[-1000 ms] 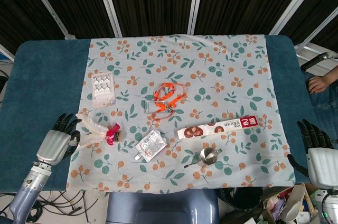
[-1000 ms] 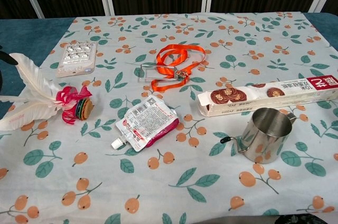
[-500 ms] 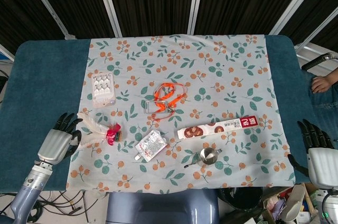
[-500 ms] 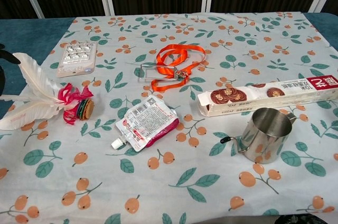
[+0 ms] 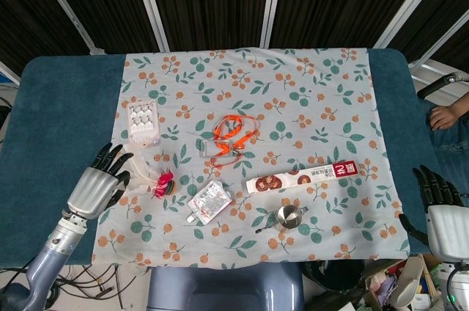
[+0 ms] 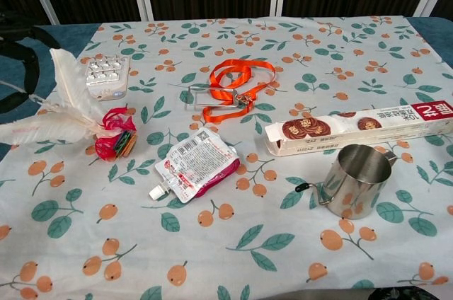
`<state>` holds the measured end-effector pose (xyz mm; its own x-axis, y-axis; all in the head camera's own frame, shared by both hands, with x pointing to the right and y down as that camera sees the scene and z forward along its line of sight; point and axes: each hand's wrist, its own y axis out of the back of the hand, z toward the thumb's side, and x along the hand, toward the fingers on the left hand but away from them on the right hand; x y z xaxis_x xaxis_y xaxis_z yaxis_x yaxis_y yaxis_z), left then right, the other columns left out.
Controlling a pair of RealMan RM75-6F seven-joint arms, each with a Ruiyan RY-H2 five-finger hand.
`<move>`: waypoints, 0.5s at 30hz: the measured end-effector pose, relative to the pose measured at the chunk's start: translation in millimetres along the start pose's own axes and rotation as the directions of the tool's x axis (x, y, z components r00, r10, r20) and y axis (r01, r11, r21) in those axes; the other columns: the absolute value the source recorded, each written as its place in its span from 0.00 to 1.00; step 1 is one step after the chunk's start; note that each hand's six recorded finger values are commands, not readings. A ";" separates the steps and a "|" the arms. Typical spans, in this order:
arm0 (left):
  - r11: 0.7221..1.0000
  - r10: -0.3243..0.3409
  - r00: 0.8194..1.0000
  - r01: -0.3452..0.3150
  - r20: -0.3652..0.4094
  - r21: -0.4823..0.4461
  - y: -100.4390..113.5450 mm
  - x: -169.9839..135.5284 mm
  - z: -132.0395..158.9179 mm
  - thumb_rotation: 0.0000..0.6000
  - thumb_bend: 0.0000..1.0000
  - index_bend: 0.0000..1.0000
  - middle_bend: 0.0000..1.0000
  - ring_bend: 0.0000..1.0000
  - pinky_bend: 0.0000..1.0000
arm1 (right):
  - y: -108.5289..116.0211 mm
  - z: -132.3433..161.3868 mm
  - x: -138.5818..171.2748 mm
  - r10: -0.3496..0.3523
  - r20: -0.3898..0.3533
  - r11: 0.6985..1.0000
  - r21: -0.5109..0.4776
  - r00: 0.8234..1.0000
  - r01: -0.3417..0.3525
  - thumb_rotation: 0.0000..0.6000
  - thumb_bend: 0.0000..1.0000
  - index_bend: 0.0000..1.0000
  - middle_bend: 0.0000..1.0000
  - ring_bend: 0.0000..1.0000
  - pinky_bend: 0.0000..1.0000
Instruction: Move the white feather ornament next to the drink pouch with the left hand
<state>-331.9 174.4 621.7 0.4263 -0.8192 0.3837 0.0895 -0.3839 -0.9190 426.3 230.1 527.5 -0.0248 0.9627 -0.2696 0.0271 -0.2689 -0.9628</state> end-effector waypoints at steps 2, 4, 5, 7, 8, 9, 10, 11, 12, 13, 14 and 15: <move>1.000 0.010 1.000 -0.011 0.022 0.019 8.2 7.1 8.3 1.00 0.49 0.61 0.17 0.00 0.01 | -0.2 0.3 -0.1 0.000 -0.001 1.000 0.000 1.000 0.000 1.00 0.13 0.08 0.05 0.10 0.16; 0.999 0.019 0.999 -0.020 0.044 0.037 16.0 13.7 17.3 1.00 0.49 0.61 0.17 0.00 0.01 | -0.5 0.5 0.0 0.002 -0.001 1.000 -0.001 1.000 -0.002 1.00 0.13 0.08 0.05 0.10 0.16; 0.999 0.022 0.998 -0.024 0.054 0.044 19.3 16.5 21.2 1.00 0.49 0.61 0.17 0.00 0.01 | -0.7 0.6 0.0 0.003 -0.001 1.000 -0.001 1.000 -0.003 1.00 0.13 0.08 0.05 0.10 0.16; 0.998 0.027 0.997 -0.032 0.074 0.061 25.6 22.7 29.7 1.00 0.49 0.61 0.17 0.00 0.01 | -0.7 0.8 0.1 0.003 -0.002 1.000 0.000 1.000 -0.003 1.00 0.13 0.08 0.05 0.10 0.16; 0.997 0.028 0.996 -0.033 0.081 0.069 27.6 25.3 32.9 1.00 0.49 0.61 0.17 0.00 0.01 | -0.8 0.9 0.2 0.003 -0.003 1.000 0.000 1.000 -0.003 1.00 0.13 0.08 0.05 0.10 0.16; 0.996 0.026 0.996 -0.033 0.088 0.077 29.2 28.0 36.2 1.00 0.49 0.61 0.17 0.00 0.01 | -0.8 1.0 0.2 0.004 -0.003 1.000 0.000 1.000 -0.004 1.00 0.13 0.08 0.05 0.10 0.16; 0.996 0.022 0.995 -0.030 0.096 0.088 30.6 31.5 40.8 1.00 0.49 0.61 0.17 0.00 0.01 | -0.9 1.0 0.2 0.004 -0.002 1.000 -0.001 1.000 -0.004 1.00 0.13 0.08 0.05 0.10 0.16; 0.995 0.018 0.995 -0.028 0.103 0.095 31.5 34.1 44.5 1.00 0.49 0.61 0.17 0.00 0.01 | -1.0 1.0 0.2 0.005 -0.002 1.000 0.000 1.000 -0.005 1.00 0.13 0.08 0.05 0.10 0.16; 0.994 0.013 0.994 -0.025 0.111 0.103 32.1 36.6 48.4 1.00 0.49 0.61 0.17 0.00 0.01 | -0.9 1.0 0.1 0.004 -0.003 1.000 0.000 1.000 -0.004 1.00 0.13 0.08 0.05 0.10 0.16; 0.993 0.008 0.992 -0.022 0.123 0.112 32.8 39.9 54.4 1.00 0.49 0.61 0.17 0.00 0.01 | -0.9 1.1 0.0 0.004 -0.003 1.000 0.000 1.000 -0.004 1.00 0.13 0.08 0.05 0.10 0.16; 0.993 0.004 0.991 -0.020 0.134 0.118 33.4 42.1 59.5 1.00 0.48 0.61 0.17 0.00 0.01 | -0.9 1.1 0.0 0.004 -0.003 1.000 0.000 1.000 -0.004 1.00 0.13 0.08 0.05 0.10 0.16; 0.992 0.001 0.989 -0.019 0.145 0.121 34.1 44.1 64.8 1.00 0.48 0.60 0.17 0.00 0.01 | -0.9 1.1 0.0 0.004 -0.003 1.000 -0.001 1.000 -0.004 1.00 0.13 0.08 0.05 0.10 0.16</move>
<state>-251.8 152.8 601.4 0.5520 -0.7495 0.3654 0.1898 -0.3138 -0.9303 425.1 230.3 528.4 -0.0216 0.9617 -0.2734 0.0277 -0.2728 -0.9617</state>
